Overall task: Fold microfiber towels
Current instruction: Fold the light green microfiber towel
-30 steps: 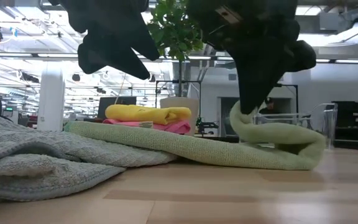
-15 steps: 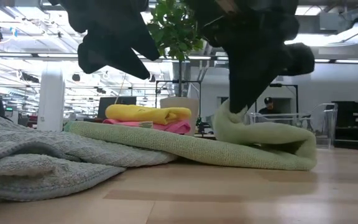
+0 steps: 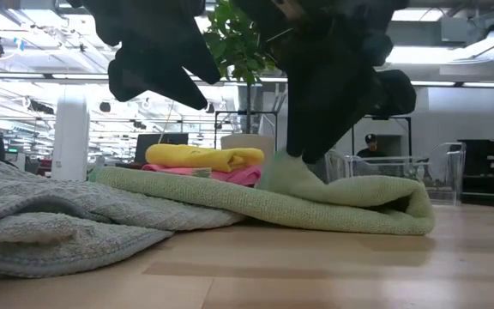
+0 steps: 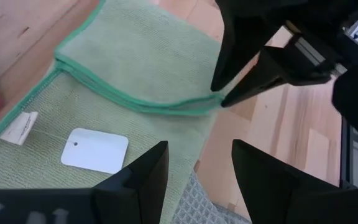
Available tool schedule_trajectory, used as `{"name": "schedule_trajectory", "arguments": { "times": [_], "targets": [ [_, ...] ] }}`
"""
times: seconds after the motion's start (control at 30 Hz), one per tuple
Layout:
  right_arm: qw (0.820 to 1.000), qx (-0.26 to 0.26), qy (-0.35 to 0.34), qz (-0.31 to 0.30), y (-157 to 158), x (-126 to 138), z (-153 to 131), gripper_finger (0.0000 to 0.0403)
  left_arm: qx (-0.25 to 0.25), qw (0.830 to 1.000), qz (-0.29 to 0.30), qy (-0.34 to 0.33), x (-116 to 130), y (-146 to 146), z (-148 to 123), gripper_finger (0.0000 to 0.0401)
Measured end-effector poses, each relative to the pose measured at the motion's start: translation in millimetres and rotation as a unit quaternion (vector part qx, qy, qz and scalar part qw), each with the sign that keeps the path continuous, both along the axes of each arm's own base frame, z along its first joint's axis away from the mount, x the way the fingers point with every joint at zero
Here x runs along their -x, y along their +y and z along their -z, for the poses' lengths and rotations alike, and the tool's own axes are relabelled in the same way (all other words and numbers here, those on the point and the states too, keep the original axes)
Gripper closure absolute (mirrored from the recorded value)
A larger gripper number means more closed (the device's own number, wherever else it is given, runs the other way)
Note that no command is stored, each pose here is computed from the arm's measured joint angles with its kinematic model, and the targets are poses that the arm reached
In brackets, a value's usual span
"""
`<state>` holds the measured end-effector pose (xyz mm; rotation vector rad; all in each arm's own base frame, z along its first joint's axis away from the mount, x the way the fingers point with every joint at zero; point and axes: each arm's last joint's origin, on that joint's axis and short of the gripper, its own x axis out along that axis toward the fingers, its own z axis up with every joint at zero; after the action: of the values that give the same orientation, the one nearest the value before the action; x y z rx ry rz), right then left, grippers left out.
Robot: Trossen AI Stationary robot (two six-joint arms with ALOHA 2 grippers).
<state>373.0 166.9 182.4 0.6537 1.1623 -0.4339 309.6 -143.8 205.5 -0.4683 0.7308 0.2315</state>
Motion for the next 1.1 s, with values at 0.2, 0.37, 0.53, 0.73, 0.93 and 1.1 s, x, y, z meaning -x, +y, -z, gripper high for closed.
{"name": "schedule_trajectory", "arguments": {
  "times": [0.2, 0.37, 0.53, 0.73, 0.93, 1.1],
  "targets": [
    [1.000, 0.023, -0.009, 0.007, -7.7, -0.5, -6.3, 0.0227, 0.028, 0.999, 0.021, 0.014, 2.1, -1.2, -1.6, 0.0233],
    [0.996, 0.063, -0.062, 0.009, -13.5, 1.2, -37.1, 0.0197, 0.055, 0.997, 0.050, 0.037, 16.8, 1.3, -18.2, 0.0247],
    [0.991, 0.107, -0.073, -0.031, -12.8, 8.7, -49.6, 0.0201, 0.030, 0.998, 0.042, 0.038, 41.4, 3.9, -40.8, 0.0268],
    [0.976, 0.093, -0.128, -0.149, 7.6, -5.5, -41.2, 0.0206, -0.043, 0.999, 0.019, 0.028, 69.8, -16.3, -45.3, 0.0281],
    [0.945, 0.134, -0.191, -0.229, 13.3, -19.4, -41.7, 0.0187, -0.067, 0.995, 0.035, 0.067, 84.8, -39.3, -27.3, 0.0265],
    [0.919, 0.187, -0.206, -0.279, 8.9, -37.8, -30.2, 0.0170, -0.062, 0.995, 0.000, 0.080, 95.9, -45.5, -21.7, 0.0235]
  ]
}}
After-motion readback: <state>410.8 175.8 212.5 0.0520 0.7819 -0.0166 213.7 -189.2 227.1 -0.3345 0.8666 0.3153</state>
